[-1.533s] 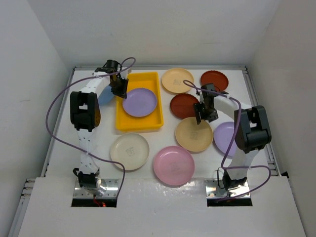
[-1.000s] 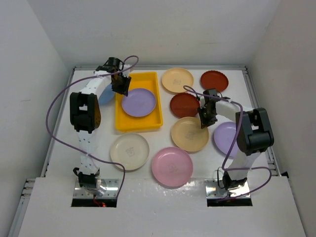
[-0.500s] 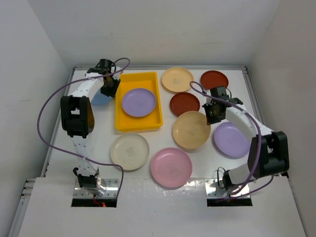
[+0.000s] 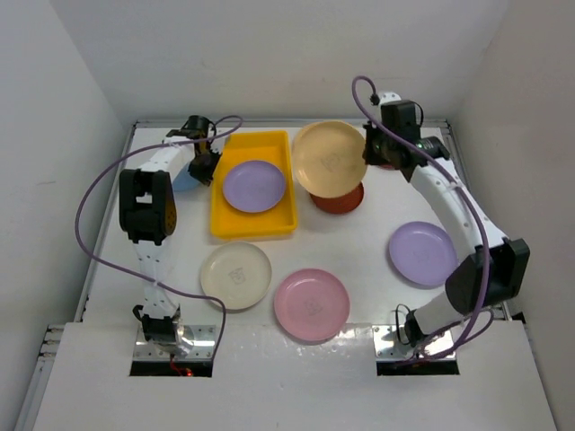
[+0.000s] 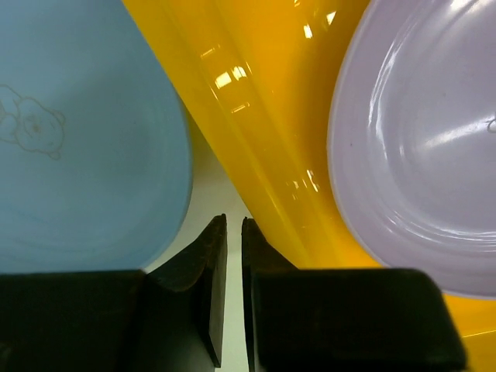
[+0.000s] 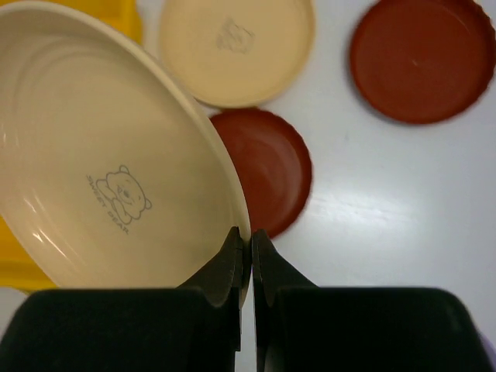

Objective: Place the plates into the plastic bin on the countertop

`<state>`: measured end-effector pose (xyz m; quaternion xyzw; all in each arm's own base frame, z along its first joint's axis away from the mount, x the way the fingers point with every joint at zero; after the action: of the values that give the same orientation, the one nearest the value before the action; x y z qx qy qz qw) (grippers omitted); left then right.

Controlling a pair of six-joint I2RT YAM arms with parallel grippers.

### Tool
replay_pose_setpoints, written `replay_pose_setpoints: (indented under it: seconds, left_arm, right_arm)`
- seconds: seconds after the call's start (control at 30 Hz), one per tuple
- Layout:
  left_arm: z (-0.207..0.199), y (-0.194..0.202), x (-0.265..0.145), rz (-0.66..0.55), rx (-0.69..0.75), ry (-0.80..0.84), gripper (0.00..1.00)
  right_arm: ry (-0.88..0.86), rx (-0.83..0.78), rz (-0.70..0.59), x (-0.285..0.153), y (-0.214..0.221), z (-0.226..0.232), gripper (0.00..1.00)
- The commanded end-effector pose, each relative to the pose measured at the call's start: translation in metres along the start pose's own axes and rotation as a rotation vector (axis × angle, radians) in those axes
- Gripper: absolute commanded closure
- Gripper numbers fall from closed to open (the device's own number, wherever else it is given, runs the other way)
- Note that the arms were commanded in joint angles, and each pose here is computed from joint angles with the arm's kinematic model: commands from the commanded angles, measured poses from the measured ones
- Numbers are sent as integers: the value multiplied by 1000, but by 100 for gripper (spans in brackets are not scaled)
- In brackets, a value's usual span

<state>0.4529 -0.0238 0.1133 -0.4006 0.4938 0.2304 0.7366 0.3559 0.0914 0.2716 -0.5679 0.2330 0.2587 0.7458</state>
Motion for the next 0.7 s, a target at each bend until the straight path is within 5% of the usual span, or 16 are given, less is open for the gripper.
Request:
replay_pose_setpoints:
  seconds: [0.0, 0.47, 0.67]
  left_arm:
    - [0, -25, -6, -97, 30, -10, 84]
    - [9, -47, -10, -182, 36, -27, 81]
    - [25, -50, -25, -201, 19, -82, 77]
  right_arm:
    - [-85, 102, -67, 26, -16, 45, 100]
    - [-221, 190, 49, 144, 13, 157, 100]
    - [-207, 228, 81, 174, 31, 167, 100]
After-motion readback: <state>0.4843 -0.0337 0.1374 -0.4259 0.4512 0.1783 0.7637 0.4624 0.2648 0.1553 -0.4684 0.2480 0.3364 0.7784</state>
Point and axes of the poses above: each gripper's point midway between its finger pads, its own x axis out along the fingers, its own z axis along the line the jaws close on, y = z × x, the point moved 7 cm from there along -x, back along the fingers, and after that the axes turned 15 degrees about x, right-handed, at the moved point
